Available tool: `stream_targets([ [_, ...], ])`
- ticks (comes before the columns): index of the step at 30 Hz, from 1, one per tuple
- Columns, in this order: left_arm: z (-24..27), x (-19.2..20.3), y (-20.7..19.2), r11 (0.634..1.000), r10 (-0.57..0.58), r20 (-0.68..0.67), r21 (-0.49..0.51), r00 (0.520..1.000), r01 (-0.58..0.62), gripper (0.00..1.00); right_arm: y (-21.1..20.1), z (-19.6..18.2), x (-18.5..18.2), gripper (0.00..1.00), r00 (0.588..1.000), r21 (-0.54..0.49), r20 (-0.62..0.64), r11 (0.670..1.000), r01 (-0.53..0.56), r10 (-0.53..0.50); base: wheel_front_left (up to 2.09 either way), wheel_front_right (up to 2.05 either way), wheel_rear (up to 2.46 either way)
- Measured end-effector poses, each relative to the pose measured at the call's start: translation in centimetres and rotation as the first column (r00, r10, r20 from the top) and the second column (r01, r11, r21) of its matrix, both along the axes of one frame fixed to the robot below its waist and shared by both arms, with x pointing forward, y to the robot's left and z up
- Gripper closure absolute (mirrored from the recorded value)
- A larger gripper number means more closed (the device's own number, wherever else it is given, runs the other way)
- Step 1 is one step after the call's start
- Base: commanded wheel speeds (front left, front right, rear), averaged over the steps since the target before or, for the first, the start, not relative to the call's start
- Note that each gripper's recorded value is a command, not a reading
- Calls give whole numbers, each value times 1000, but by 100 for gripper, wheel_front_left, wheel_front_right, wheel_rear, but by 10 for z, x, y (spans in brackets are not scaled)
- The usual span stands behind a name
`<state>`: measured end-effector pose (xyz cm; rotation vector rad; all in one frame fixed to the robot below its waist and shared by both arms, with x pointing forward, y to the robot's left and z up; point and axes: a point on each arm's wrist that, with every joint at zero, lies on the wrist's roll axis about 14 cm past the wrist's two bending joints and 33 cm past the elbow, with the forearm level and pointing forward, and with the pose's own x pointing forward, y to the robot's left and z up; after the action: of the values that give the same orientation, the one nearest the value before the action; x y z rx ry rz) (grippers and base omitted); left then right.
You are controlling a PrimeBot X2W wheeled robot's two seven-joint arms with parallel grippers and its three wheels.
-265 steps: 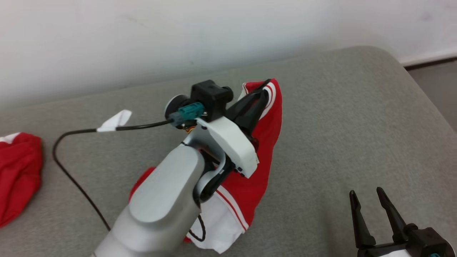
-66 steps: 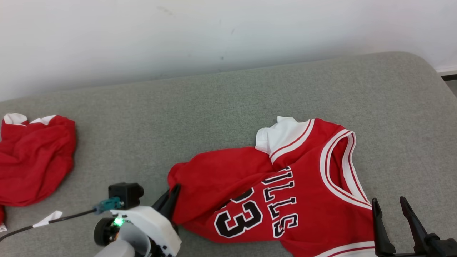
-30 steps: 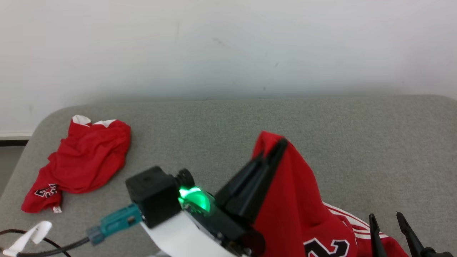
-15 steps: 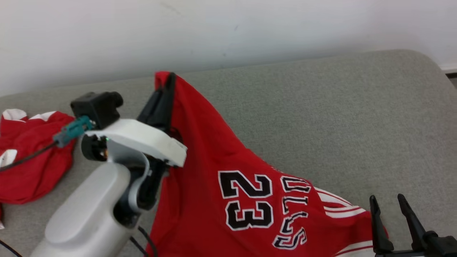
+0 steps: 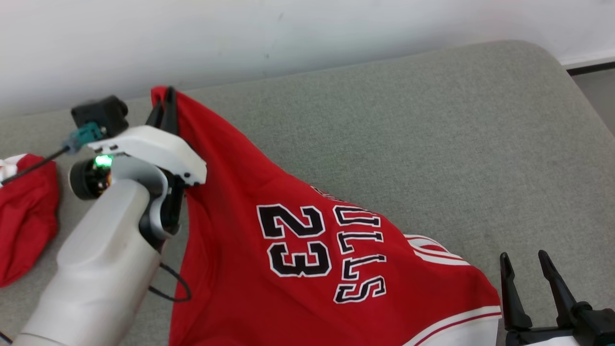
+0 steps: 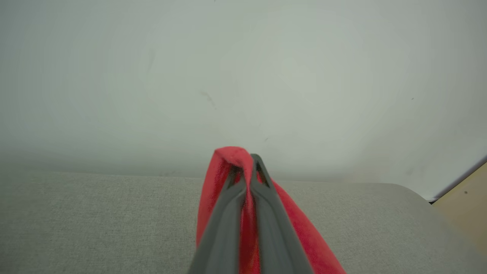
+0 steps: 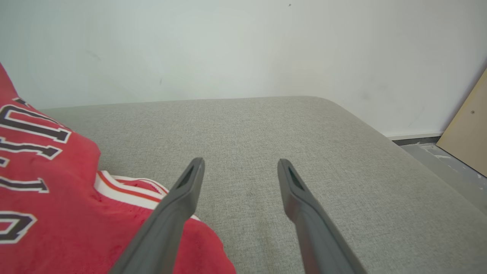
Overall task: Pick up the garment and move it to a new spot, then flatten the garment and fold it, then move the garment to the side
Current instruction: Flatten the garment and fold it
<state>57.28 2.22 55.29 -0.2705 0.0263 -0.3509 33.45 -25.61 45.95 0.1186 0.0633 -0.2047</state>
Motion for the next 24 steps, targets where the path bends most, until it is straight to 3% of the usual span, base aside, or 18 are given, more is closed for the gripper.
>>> stream_targets([
  [1, -3, -2, 2, 1000, 5, -7, 7, 1000, -5, 0, 1, 1, 0, 0, 1000, -1, 4, 1000, -2, 2, 0, 0, 0],
  [7, -15, -27, 12, 999, 2, -3, 35, 1000, -2, 0, 6, 7, -4, 0, 999, 2, 26, 1000, -19, 19, 0, 0, 0],
  [13, -31, -85, 13, 999, -40, -5, 34, 999, 40, 0, 10, 12, -11, 0, 998, 0, 46, 1000, -30, 30, 0, 0, 0],
  [24, -22, -165, 53, 996, 67, 98, 49, 993, -73, 0, 16, 20, -12, 0, 996, -48, 68, 997, -62, 65, 0, 0, 0],
])
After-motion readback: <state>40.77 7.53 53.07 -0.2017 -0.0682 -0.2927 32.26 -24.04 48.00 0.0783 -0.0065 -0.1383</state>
